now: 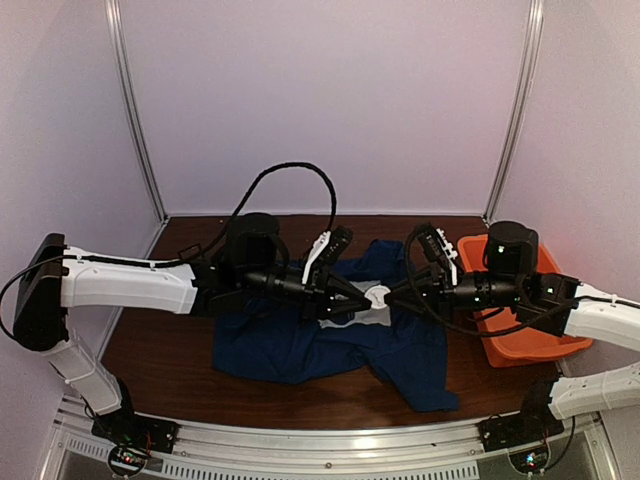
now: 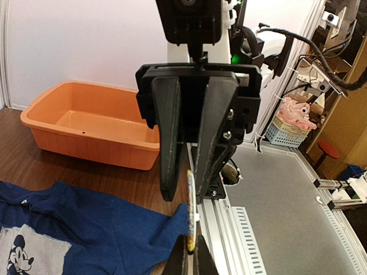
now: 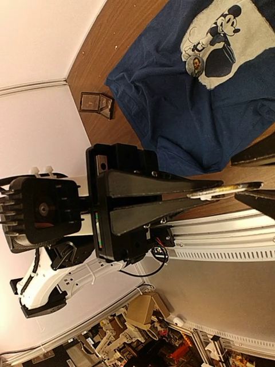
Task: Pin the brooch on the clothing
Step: Pass from the left arm to the right
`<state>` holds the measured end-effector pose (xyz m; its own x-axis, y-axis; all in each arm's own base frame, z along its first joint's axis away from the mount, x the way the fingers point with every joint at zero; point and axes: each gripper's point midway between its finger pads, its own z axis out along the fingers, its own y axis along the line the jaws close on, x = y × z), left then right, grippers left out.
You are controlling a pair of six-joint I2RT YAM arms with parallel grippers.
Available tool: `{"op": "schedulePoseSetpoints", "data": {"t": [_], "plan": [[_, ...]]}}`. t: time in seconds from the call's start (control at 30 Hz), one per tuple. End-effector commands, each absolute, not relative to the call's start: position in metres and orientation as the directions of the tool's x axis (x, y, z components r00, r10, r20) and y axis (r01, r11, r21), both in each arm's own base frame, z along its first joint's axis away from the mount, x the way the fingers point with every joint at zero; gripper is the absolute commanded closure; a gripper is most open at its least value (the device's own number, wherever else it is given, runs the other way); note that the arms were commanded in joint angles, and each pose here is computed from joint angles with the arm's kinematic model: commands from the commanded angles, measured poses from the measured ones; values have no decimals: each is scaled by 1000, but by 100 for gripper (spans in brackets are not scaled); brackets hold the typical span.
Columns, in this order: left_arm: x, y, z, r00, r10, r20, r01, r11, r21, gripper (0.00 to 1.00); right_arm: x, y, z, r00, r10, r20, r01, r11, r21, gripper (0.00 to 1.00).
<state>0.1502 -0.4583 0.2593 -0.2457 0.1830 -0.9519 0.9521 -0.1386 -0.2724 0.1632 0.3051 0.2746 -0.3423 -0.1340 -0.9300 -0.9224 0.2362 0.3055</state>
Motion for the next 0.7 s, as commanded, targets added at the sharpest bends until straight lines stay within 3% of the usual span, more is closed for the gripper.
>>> {"op": "schedulePoseSetpoints", "data": {"t": [0.0, 0.2, 0.5, 0.67], "plan": [[148, -454, 271, -220, 151, -964, 957, -161, -243, 100, 163, 304, 289, -313, -96, -945, -932, 224, 286, 86], [148, -454, 270, -222, 149, -963, 956, -162, -246, 100, 161, 304, 286, -314, -108, -943, -934, 213, 286, 100], [149, -454, 270, -221, 145, -964, 958, -152, -243, 100, 159, 303, 285, -314, -109, -943, -935, 206, 288, 100], [155, -452, 271, -222, 137, -965, 964, -117, -239, 56, 161, 301, 286, -313, -112, -943, -932, 226, 283, 100]]}}
